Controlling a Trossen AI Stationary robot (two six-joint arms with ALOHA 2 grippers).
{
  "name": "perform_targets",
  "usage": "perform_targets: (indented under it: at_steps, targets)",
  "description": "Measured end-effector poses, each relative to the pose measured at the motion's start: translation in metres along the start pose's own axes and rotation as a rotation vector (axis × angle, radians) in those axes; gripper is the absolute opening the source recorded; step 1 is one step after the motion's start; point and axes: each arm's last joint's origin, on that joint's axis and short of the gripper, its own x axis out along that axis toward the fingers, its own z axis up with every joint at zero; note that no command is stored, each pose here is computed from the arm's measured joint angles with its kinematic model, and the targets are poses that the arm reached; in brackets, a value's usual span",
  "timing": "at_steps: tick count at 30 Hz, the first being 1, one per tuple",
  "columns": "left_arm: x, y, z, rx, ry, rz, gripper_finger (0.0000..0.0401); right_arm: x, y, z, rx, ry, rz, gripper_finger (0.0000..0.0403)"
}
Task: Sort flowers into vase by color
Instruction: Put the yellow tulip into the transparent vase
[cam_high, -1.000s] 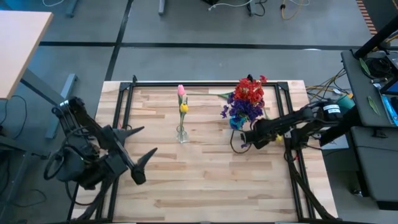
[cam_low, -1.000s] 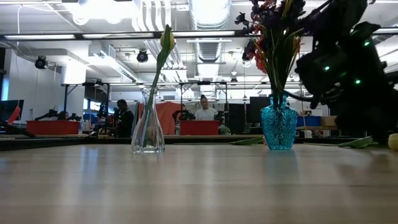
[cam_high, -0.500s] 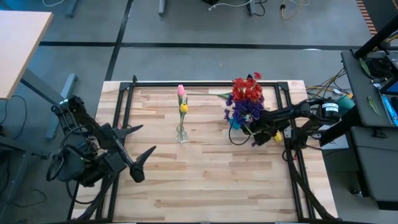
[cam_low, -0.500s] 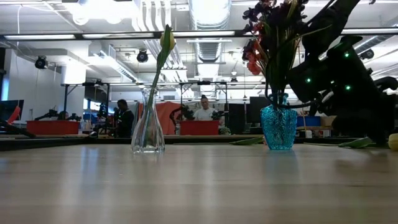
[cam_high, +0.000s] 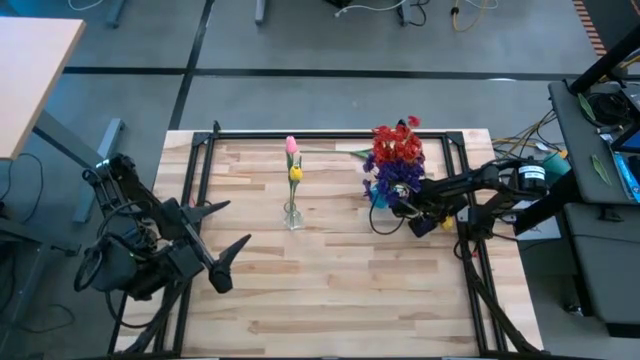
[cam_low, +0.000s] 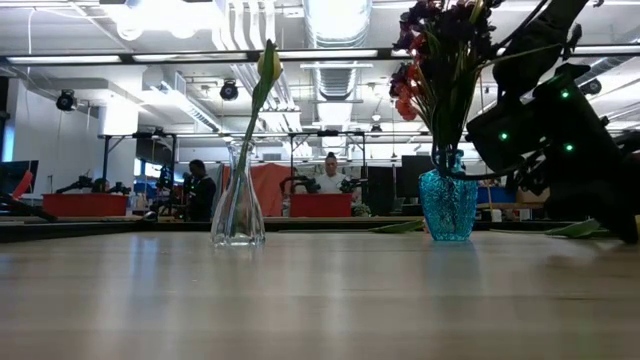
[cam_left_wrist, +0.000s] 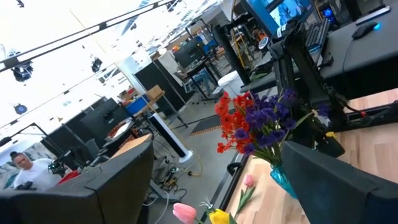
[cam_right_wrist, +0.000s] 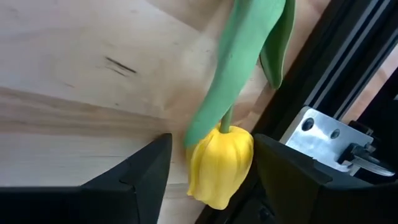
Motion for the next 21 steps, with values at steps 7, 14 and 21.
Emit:
perform_targets:
  at_steps: [7, 14, 21]
  targets:
    - [0.000, 0.000, 0.000, -0.015, 0.000, 0.000, 0.0333, -0.006, 0.003, 0.000, -0.024, -0.002, 0.038, 0.0149]
    - [0.000, 0.000, 0.000, -0.015, 0.000, 0.000, 0.0333, -0.019, 0.009, -0.010, -0.051, 0.036, 0.143, 0.0093]
    - [0.000, 0.001, 0.000, -0.016, 0.000, 0.000, 0.0333, -0.038, 0.012, -0.030, -0.065, 0.023, 0.263, 0.0076]
